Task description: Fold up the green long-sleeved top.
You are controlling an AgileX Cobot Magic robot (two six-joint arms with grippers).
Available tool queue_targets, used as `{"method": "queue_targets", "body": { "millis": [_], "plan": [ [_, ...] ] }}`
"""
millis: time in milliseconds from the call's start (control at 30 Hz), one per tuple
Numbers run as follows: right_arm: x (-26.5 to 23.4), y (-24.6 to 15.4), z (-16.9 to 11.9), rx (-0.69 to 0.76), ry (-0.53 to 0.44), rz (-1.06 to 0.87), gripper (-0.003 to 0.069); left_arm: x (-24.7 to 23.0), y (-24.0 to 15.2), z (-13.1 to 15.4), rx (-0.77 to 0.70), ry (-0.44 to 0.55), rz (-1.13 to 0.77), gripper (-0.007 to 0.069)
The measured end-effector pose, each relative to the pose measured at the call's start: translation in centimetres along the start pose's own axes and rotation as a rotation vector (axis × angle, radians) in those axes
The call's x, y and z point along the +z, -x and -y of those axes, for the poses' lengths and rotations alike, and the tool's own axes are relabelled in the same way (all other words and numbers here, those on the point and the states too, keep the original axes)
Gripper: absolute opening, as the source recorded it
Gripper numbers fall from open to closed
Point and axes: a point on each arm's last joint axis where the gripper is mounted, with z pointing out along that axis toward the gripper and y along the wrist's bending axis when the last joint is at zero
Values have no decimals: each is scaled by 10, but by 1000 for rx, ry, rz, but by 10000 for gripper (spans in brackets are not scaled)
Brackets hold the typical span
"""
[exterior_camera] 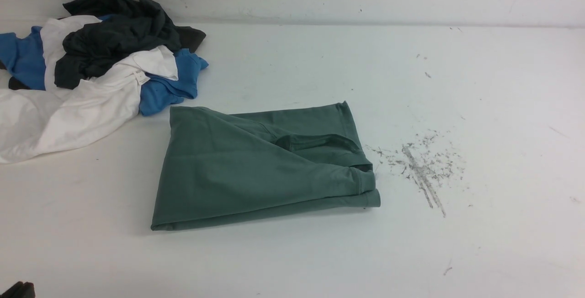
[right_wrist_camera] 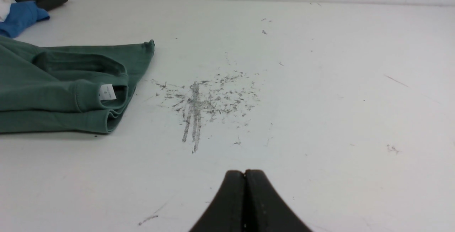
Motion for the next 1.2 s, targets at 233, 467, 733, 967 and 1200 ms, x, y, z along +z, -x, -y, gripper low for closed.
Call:
{"method": "queue_targets", "body": {
  "millis": [233,467,733,967,1200],
  "plan": [
    [0,0,0,0,0,0,-9,0,-2,0,0,0,-23,-4],
    [0,0,0,0,0,0,-9,0,-2,2,9,-28,-22,-4],
    [0,0,0,0,0,0,-9,0,-2,3,17,-54,-20,-4],
    [0,0,0,0,0,0,-9,0,-2,3,16,-54,-20,-4],
    [0,0,0,14,0,0,-9,0,-2,-1,-3,10,-25,-4]
  ]
}}
